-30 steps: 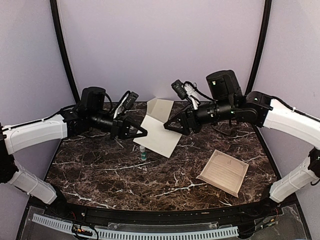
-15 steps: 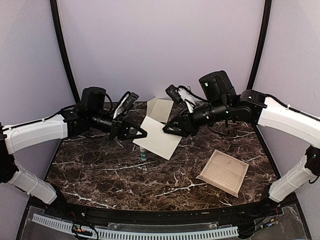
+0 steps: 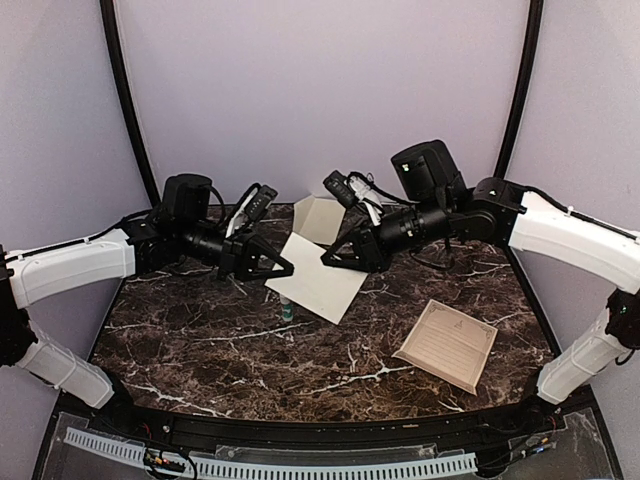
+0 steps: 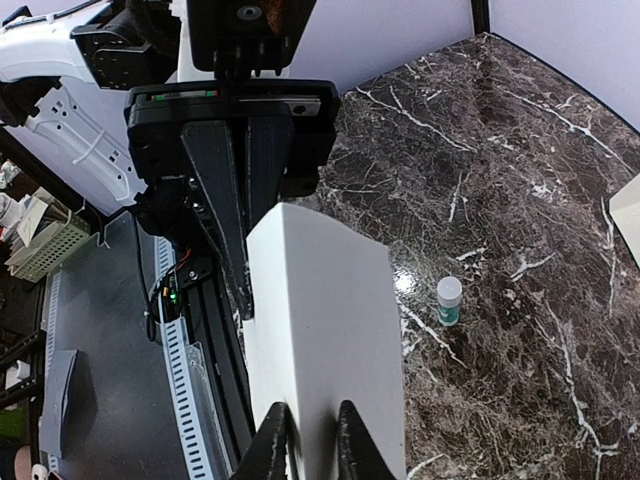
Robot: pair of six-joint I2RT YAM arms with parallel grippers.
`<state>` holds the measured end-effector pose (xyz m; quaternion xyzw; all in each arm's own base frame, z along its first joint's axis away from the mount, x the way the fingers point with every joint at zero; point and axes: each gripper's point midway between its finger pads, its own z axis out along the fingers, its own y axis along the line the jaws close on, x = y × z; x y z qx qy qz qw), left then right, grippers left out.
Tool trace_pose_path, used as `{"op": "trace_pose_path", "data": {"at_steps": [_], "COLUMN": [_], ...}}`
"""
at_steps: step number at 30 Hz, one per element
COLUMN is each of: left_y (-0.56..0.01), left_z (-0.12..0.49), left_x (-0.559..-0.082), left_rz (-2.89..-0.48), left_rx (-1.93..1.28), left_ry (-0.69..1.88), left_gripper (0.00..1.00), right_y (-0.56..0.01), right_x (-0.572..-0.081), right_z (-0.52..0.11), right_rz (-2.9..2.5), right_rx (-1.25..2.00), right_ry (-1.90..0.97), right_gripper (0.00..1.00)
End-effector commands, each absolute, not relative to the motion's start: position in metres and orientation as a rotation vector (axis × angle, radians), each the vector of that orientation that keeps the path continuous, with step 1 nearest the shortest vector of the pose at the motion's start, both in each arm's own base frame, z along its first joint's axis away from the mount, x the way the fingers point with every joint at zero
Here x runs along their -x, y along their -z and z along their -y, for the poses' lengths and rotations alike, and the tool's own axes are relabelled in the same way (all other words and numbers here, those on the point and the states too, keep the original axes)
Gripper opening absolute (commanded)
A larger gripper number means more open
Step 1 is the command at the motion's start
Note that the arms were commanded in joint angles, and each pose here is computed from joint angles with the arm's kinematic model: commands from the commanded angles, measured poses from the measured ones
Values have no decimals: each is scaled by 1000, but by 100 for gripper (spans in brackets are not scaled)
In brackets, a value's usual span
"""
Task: Place the letter into the envelope and seal it
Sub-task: Fold the letter.
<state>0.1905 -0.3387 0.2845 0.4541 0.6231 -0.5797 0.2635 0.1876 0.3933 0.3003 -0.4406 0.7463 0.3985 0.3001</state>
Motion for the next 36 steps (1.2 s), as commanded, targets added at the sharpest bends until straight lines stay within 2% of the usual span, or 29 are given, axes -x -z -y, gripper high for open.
{"op": "trace_pose_path", "data": {"at_steps": [1, 4, 6, 8, 12, 18, 24, 28, 36], "left_y": [-296, -297, -298, -298, -301, -311, -326, -317, -312], "left_z": [339, 338, 338, 338, 336, 321, 311, 318, 327], "left_x": [-185, -185, -186, -187, -190, -210, -209, -200, -179], "left_rz": [-1637, -1635, -1634, -1637, -1638, -1657, -1586, -1590, -1572], "left_rx": [-1254, -1252, -1249, -1244, -1241, -1154, -1102, -1167, -1271], "left_ry": [1582, 1574, 1568, 1554, 1497, 1248, 1208, 1314, 1451], "left_gripper": [0, 0, 1, 12, 17, 57, 82, 88, 89], "right_y": [-319, -320, -321, -321, -324, -324, -316, -313, -313], "right_x": [-181, -181, -181, -181, -181, -174, -160, -149, -142], "right_z": [-400, -400, -399, -399, -397, -397, -404, -412, -420], "right_rz": [-1910, -1912, -1908, -1909, -1905, -1907, -1915, -1901, -1883], "right_rx": [1180, 1179, 1173, 1170, 1167, 1192, 1248, 1286, 1320], "right_ry": [-1111, -1112, -1111, -1110, -1109, -1139, -1183, -1227, -1282], "right_gripper": [11, 2, 0, 0, 0, 0, 0, 0, 0]}}
